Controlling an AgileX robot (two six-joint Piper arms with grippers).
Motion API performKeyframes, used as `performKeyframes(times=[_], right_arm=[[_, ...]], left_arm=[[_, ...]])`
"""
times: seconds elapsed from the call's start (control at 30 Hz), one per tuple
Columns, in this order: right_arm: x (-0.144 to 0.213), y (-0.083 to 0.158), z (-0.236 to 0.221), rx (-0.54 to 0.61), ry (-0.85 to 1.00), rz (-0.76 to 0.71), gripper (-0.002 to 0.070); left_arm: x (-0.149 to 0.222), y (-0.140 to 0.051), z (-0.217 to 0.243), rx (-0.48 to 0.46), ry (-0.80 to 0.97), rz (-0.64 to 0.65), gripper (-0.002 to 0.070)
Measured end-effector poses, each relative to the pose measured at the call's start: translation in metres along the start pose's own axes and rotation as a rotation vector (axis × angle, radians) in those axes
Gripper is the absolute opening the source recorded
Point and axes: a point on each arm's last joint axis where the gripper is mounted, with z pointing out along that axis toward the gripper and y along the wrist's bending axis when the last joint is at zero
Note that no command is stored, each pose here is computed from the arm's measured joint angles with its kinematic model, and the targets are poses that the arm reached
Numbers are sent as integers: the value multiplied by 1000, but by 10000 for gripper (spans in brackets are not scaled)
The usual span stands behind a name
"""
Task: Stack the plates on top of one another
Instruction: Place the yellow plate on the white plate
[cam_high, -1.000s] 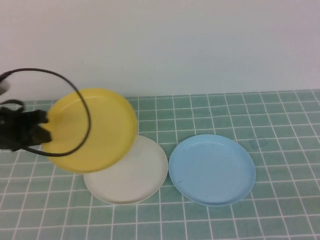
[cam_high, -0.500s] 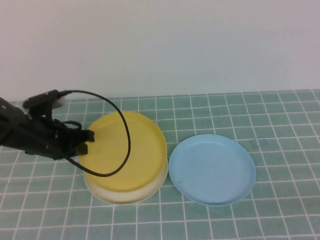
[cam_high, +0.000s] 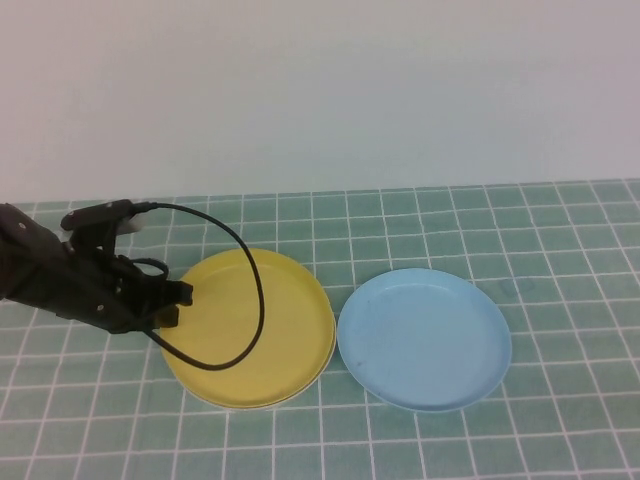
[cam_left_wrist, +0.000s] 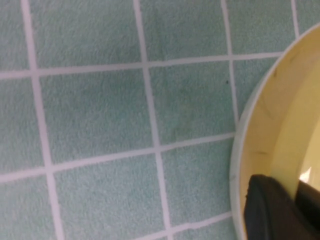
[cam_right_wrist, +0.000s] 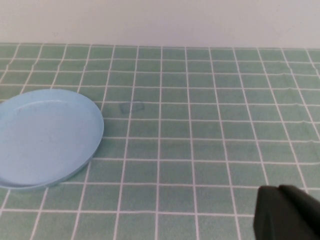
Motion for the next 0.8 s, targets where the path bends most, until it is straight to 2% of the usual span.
performKeyframes(times=[0.07,0.23,0.37,0.47,0.6,0.63,0.7,0.73,0.77,0.8], right_arm=[[0,0,0,0,0,0,-2],[0,0,0,0,0,0,-2],[0,0,1,-3,4,-26,-2],[0,2,7,-33,56,-78,-2],[-1,10,20,-133,160,-109,-2],[-2,12,23,-161,176,-116,-2],[-3,15,30,-208,205,-138,-2],[-5,17,33,-230,216,-145,-2],[-7,18,36,-248,227,-151,-2],[-8,19,39,-263,237,-150,-2]], left_arm=[[0,-1,0,1,0,28,43],[0,-9,2,11,5,54,204],[-1,-13,3,16,5,65,241],[-8,-17,-7,37,1,83,226],[-24,-25,-35,42,-68,135,148],[-31,-32,-59,37,-130,162,53],[-35,-36,-76,22,-172,193,-1],[-35,-37,-83,10,-190,206,0],[-35,-35,-77,9,-177,206,34],[-36,-37,-84,-1,-192,219,22]])
